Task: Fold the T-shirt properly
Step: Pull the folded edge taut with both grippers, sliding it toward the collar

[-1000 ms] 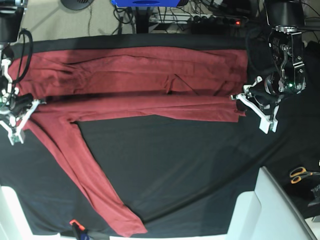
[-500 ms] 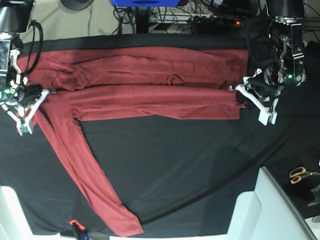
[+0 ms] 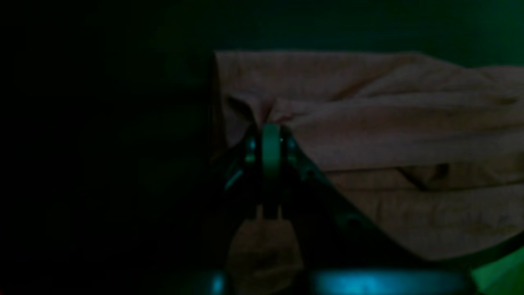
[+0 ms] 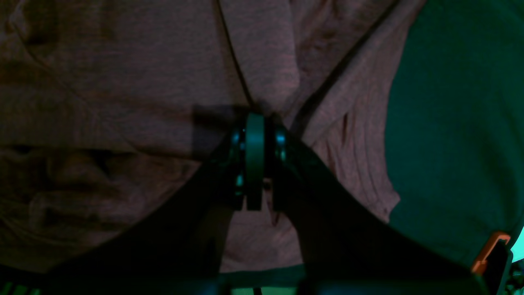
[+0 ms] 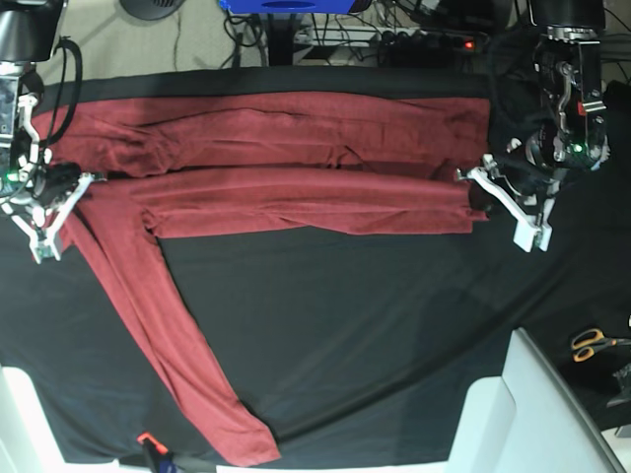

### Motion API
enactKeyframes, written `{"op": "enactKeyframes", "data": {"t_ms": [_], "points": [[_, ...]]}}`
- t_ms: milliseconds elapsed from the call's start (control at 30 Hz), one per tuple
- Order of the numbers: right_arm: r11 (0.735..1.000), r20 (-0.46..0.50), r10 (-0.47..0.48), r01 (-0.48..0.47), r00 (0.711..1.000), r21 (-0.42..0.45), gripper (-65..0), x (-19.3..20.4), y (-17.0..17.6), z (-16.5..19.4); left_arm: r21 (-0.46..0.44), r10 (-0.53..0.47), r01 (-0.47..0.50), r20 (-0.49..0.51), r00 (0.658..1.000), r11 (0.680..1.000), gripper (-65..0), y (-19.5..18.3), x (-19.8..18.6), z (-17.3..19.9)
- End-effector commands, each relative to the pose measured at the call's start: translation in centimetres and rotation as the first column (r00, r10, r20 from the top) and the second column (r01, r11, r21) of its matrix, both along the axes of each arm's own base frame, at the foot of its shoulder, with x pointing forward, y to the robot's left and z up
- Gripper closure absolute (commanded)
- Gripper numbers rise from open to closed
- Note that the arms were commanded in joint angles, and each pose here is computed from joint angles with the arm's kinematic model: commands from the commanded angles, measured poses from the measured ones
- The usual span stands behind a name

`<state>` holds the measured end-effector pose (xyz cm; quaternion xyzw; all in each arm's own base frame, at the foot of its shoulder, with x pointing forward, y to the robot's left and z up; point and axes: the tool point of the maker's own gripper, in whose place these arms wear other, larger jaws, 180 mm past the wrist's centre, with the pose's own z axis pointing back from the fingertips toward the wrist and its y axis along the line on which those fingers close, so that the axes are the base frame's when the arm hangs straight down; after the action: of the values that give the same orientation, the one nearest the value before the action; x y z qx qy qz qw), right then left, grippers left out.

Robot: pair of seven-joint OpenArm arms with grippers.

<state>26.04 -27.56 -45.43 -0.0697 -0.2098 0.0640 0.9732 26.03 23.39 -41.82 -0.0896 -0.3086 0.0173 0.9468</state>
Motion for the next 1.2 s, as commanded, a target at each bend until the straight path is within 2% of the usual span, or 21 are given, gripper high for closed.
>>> {"op": "enactKeyframes", "data": {"t_ms": [0, 167, 267, 400, 800, 1067, 1167], "points": [[0.999, 0.031, -0.020, 0.021, 0.999, -0.028, 0.0, 0.8, -1.2, 1.1, 0.008, 0.001, -0.001, 0.033, 0.999, 1.000, 0.0, 0.4, 0.7, 0.9], [0.998, 0.038, -0.055, 0.056, 0.998, -0.033, 0.0, 0.6, -1.7, 1.1, 0.005, -0.002, 0.002, 0.011, 1.000, 1.000, 0.0, 0.2, -0.1, 0.3], [0.993, 0.054, -0.111, 0.113, 0.992, -0.031, 0.0, 0.4, -3.2, 1.5, 0.006, -0.001, 0.000, 0.009, 1.000, 1.000, 0.0, 0.3, -0.2, 0.2], [0.988, 0.027, -0.151, 0.152, 0.988, -0.021, 0.0, -0.1, -4.1, 0.6, 0.006, 0.001, -0.001, 0.010, 1.000, 1.000, 0.0, 0.3, -0.2, 0.3], [0.986, -0.001, -0.165, 0.165, 0.986, -0.007, 0.0, -1.2, -4.0, -0.3, 0.006, -0.005, 0.005, 0.005, 1.000, 1.000, 0.0, 0.1, -0.4, 0.1], [0.987, -0.009, -0.163, 0.163, 0.987, 0.009, 0.0, -1.4, -3.2, -0.8, 0.137, -0.019, 0.025, -0.044, 0.999, 0.990, 0.0, 0.3, -1.8, -1.7], [0.987, -0.009, -0.160, 0.160, 0.987, 0.016, 0.0, -1.3, -2.8, -0.9, 0.139, -0.019, 0.026, -0.048, 0.999, 0.990, 0.0, -0.1, -1.9, -1.9]]}}
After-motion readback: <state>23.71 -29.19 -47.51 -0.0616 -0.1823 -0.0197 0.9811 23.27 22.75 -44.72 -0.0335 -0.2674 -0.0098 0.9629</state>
